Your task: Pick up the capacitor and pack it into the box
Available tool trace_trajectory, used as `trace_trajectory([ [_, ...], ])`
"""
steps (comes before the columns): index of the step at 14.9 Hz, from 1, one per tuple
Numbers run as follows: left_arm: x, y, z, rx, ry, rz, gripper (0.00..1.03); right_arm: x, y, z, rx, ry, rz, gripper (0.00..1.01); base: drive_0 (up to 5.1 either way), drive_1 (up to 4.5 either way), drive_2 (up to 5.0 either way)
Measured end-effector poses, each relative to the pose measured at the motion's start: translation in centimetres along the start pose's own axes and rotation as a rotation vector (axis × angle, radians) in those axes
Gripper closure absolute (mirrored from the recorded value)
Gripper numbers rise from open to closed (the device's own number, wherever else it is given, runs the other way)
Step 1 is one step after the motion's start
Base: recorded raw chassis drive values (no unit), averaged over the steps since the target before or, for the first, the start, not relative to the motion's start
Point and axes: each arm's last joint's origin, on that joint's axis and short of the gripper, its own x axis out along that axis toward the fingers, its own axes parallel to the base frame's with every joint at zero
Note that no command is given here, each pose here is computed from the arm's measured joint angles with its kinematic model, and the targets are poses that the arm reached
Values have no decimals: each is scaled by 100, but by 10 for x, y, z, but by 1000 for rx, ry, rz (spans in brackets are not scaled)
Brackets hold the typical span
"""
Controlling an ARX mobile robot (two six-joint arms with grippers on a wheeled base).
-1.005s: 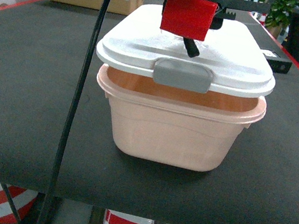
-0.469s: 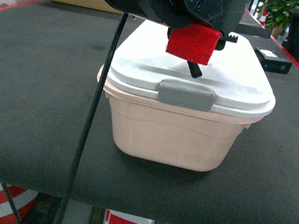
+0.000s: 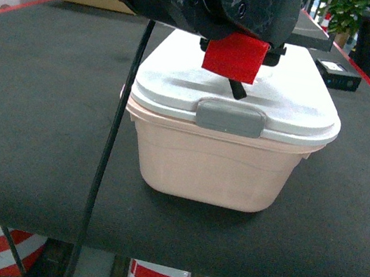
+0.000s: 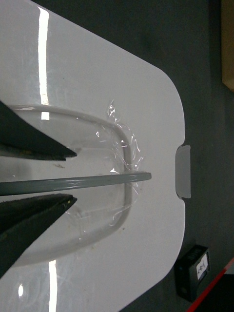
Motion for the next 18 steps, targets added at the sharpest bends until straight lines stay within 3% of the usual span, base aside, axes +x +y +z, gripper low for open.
trace_trajectory([
  [2, -2, 5, -5, 9, 2, 8, 62, 0, 0, 0, 0, 0, 0, 3, 0, 0, 0],
  [3, -6, 7, 1, 1, -19, 7, 51, 0, 0, 0, 0, 0, 0, 3, 0, 0, 0],
  [7, -48, 27, 70, -91, -223, -4, 5, 0, 0, 0, 0, 0, 0, 3, 0, 0, 0],
  [8, -63, 36, 76, -102, -266, 4, 5, 0, 0, 0, 0, 0, 0, 3, 0, 0, 0],
  [10, -101, 62, 71, -107, -352, 35, 5, 0, 0, 0, 0, 0, 0, 3, 0, 0, 0],
  [12, -165, 97, 58, -122, -486, 103, 5, 0, 0, 0, 0, 0, 0, 3, 0, 0, 0],
  [13, -191, 112, 43, -122, -509, 135, 5, 0, 0, 0, 0, 0, 0, 3, 0, 0, 0],
  [14, -205, 122, 19, -85, -476, 159, 5, 0, 0, 0, 0, 0, 0, 3, 0, 0, 0],
  [15, -204, 124, -4, -26, -409, 170, 5, 0, 0, 0, 0, -1, 0, 3, 0, 0, 0],
  [16, -199, 122, -10, 3, -382, 171, 5, 0, 0, 0, 0, 0, 0, 3, 0, 0, 0],
  [18, -201, 123, -6, -8, -400, 168, 5, 0, 0, 0, 0, 0, 0, 3, 0, 0, 0],
])
